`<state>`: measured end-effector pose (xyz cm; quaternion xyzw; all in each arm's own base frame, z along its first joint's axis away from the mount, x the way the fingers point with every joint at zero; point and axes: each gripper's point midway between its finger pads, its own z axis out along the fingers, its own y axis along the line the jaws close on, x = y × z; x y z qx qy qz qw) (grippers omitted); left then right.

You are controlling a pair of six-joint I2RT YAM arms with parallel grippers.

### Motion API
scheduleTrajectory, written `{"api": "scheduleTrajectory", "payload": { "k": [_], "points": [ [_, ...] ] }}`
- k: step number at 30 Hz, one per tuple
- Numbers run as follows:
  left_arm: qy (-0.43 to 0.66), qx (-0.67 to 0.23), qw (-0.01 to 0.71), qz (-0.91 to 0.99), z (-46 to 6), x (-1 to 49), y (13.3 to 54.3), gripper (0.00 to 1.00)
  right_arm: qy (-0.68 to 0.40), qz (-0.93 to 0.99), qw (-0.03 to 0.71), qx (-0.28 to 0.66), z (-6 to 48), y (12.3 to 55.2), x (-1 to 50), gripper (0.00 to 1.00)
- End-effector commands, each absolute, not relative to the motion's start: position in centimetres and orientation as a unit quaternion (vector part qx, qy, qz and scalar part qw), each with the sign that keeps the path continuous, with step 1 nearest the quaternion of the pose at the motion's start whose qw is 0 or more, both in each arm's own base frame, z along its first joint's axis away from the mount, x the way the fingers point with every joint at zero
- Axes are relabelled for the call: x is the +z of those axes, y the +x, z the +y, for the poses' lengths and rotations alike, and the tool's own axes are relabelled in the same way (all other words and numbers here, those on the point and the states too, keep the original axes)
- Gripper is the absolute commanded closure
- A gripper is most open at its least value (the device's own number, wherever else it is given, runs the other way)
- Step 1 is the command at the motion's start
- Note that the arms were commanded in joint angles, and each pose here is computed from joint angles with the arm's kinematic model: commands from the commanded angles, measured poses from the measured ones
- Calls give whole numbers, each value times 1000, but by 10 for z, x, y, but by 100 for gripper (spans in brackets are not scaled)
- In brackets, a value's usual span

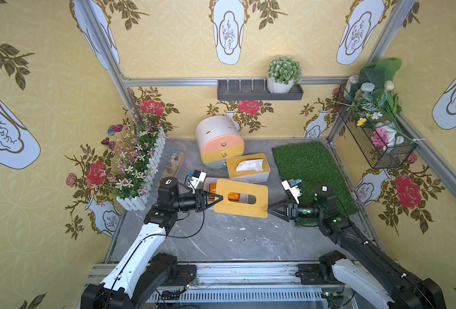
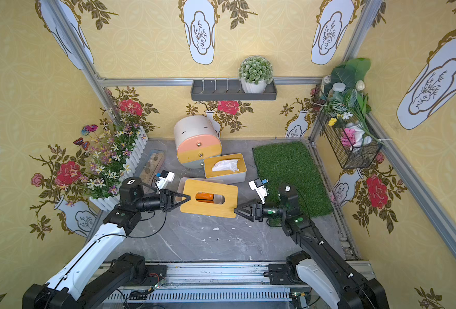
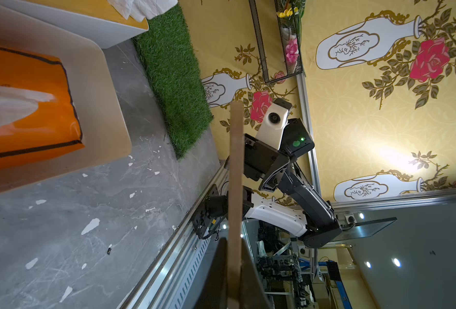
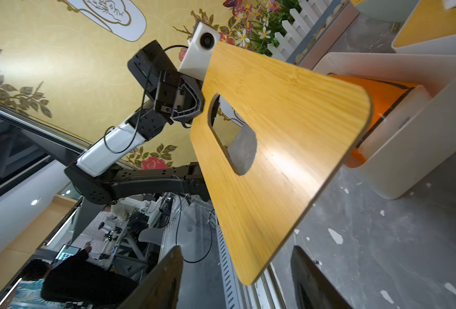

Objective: Put the tissue paper into the tissue box
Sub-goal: Pick up the box lid from the center of the board.

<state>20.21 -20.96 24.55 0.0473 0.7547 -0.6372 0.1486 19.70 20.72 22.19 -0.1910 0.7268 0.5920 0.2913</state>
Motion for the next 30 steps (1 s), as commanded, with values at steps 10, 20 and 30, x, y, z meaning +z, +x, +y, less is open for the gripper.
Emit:
{"api": "scheduleTrajectory", "payload": {
  "k": [10, 20, 30],
  "points": [
    [102, -668, 139, 724, -212, 263, 182, 100, -189, 680, 254, 661, 211, 184, 242, 47],
    [99, -670, 135, 724, -212, 265, 180, 100, -141, 660, 275, 685, 207, 185, 255, 61],
    [93, -669, 133, 725, -211, 261, 179, 100, -103, 648, 272, 703, 211, 184, 258, 66]
  ]
}}
